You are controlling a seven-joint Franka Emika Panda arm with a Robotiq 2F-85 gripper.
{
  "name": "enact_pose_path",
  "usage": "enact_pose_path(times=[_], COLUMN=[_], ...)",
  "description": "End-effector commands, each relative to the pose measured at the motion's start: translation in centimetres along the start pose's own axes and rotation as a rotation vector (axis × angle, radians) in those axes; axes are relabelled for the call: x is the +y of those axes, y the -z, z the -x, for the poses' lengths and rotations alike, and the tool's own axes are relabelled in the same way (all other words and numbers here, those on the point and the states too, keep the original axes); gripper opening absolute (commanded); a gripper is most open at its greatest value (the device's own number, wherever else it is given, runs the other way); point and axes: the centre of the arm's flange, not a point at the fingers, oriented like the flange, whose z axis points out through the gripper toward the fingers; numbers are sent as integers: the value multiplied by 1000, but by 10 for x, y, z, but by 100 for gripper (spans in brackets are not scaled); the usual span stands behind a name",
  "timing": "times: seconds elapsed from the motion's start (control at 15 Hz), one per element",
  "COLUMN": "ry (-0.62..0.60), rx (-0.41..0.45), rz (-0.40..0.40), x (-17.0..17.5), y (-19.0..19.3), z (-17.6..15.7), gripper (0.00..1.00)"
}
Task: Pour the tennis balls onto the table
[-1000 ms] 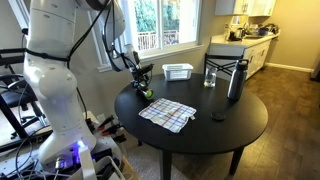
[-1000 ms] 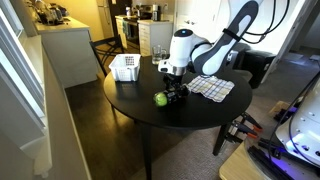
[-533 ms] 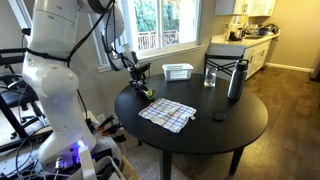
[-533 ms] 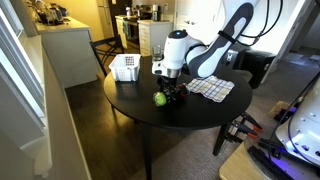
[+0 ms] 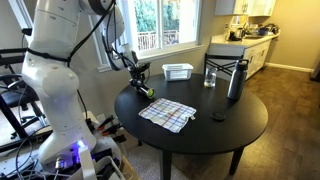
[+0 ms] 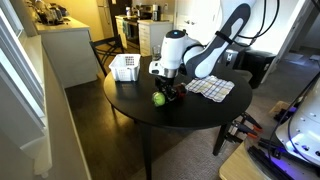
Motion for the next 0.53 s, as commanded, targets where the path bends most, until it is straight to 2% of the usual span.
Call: enact_pose_path(times=[0.0, 0.47], ry=[-29, -119], rx=[40, 173], rz=[53, 205], x=[1, 10], y=[10, 48], z=[1, 2], gripper=[38, 36])
